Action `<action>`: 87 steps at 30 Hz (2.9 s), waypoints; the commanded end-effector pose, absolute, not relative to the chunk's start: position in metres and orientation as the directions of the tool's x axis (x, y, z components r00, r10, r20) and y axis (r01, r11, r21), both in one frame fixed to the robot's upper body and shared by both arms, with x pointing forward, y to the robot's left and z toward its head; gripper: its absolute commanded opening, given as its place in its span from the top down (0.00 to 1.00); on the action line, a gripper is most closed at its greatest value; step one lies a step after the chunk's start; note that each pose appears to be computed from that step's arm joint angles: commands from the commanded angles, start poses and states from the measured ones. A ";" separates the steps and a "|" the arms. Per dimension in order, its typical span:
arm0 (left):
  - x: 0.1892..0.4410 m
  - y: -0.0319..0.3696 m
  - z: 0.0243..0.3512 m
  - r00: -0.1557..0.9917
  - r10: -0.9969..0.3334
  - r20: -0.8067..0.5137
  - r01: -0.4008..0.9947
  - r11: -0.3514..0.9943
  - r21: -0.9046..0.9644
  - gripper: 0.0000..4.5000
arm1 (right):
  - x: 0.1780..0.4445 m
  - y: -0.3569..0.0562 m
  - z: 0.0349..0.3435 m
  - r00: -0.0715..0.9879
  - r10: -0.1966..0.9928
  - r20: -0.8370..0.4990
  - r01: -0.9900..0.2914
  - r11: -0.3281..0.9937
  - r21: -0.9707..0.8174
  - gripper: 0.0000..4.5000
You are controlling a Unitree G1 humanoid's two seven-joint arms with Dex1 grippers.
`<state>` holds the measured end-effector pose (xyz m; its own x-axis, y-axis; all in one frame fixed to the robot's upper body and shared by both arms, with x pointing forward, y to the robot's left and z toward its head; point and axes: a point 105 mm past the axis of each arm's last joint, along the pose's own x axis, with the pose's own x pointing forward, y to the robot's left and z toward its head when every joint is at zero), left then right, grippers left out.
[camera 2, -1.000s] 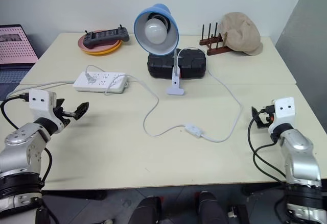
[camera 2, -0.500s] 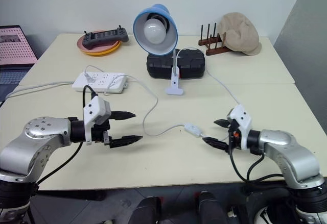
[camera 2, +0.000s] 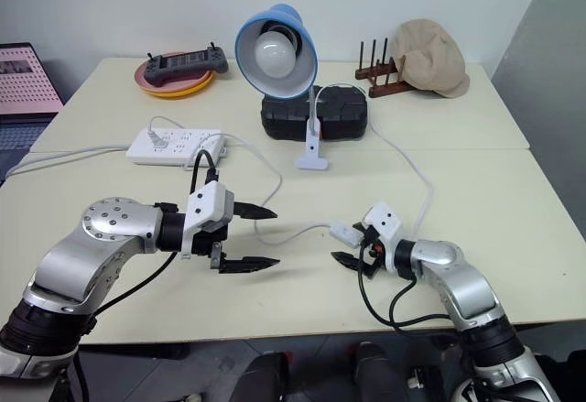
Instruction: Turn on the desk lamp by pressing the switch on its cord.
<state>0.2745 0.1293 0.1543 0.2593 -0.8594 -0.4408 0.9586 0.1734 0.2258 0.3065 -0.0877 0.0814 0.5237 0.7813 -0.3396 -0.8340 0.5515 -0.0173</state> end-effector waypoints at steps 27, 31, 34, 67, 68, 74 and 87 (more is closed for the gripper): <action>0.270 0.130 0.160 0.331 -0.869 -0.368 0.941 0.278 0.190 0.00 | 0.313 -0.101 0.115 0.569 0.793 -0.218 -0.814 0.580 -0.013 0.76; 0.279 0.120 0.171 0.424 -0.894 -0.148 0.877 0.446 -0.178 0.00 | 0.322 -0.096 0.141 0.628 0.769 -0.123 -0.776 0.606 -0.173 0.76; 0.278 0.095 0.171 0.466 -0.884 0.035 0.778 0.390 -0.493 0.00 | 0.326 -0.083 0.164 0.642 0.766 -0.012 -0.734 0.610 -0.298 0.76; 0.299 0.061 0.189 0.471 -0.860 0.196 0.634 0.176 -0.753 0.00 | 0.299 -0.065 0.185 0.516 0.855 0.051 -0.769 0.489 -0.413 0.76; 0.301 0.061 0.189 0.474 -0.858 0.200 0.633 0.174 -0.754 0.00 | 0.298 -0.065 0.185 0.515 0.855 0.053 -0.769 0.489 -0.412 0.76; 0.303 0.061 0.191 0.472 -0.857 0.207 0.634 0.167 -0.755 0.20 | 0.297 -0.065 0.185 0.519 0.853 0.053 -0.767 0.492 -0.412 0.76; 0.300 0.063 0.186 0.461 -0.865 0.197 0.629 0.162 -0.760 0.80 | 0.295 -0.065 0.185 0.519 0.853 0.053 -0.766 0.492 -0.413 0.76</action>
